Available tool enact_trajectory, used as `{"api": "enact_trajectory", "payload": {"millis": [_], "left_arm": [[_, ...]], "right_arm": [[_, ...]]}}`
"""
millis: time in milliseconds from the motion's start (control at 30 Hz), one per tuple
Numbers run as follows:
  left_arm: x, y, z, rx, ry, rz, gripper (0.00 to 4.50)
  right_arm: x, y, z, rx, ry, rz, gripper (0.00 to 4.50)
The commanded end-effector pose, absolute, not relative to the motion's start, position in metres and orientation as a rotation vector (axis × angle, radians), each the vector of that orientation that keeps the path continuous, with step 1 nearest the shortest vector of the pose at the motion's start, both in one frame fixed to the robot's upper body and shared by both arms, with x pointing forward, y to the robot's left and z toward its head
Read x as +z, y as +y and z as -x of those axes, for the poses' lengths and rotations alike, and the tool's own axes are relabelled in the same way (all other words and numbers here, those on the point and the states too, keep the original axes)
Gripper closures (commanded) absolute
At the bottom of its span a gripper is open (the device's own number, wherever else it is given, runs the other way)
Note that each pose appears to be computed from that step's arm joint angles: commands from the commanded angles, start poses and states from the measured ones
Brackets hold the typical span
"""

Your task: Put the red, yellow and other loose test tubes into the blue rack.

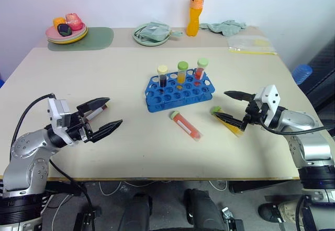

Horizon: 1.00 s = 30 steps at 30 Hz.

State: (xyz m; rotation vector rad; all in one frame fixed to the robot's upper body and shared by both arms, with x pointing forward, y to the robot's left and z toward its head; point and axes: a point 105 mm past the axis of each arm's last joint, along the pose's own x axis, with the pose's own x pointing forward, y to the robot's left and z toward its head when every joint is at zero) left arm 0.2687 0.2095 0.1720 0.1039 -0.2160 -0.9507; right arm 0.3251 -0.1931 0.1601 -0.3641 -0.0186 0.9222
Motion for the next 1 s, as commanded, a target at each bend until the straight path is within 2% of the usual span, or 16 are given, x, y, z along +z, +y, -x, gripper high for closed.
{"api": "enact_trajectory", "payload": {"millis": [33, 267, 400, 600, 733, 900, 1000], "left_arm": [[0.175, 0.202, -0.265, -0.966, -0.243, -0.130, 0.01], [0.181, 0.199, -0.264, -0.977, -0.249, -0.128, 0.01], [0.188, 0.200, -0.268, -0.988, -0.253, -0.150, 0.01], [0.185, 0.205, -0.269, -0.966, -0.246, -0.146, 0.01], [0.181, 0.193, -0.268, -1.012, -0.231, -0.130, 0.01], [0.184, 0.189, -0.274, -1.023, -0.234, -0.134, 0.01], [0.186, 0.189, -0.275, -1.032, -0.233, -0.140, 0.01]], "right_arm": [[0.180, -0.198, -0.327, 0.910, -0.070, 0.415, 0.00], [0.188, -0.196, -0.332, 0.879, -0.080, 0.401, 0.00], [0.203, -0.188, -0.336, 0.830, -0.124, 0.403, 0.00], [0.203, -0.180, -0.339, 0.765, -0.093, 0.436, 0.00], [0.204, -0.173, -0.339, 0.720, -0.049, 0.472, 0.00], [0.202, -0.183, -0.345, 0.640, -0.034, 0.504, 0.00], [0.199, -0.179, -0.341, 0.664, 0.025, 0.469, 0.00]]}}
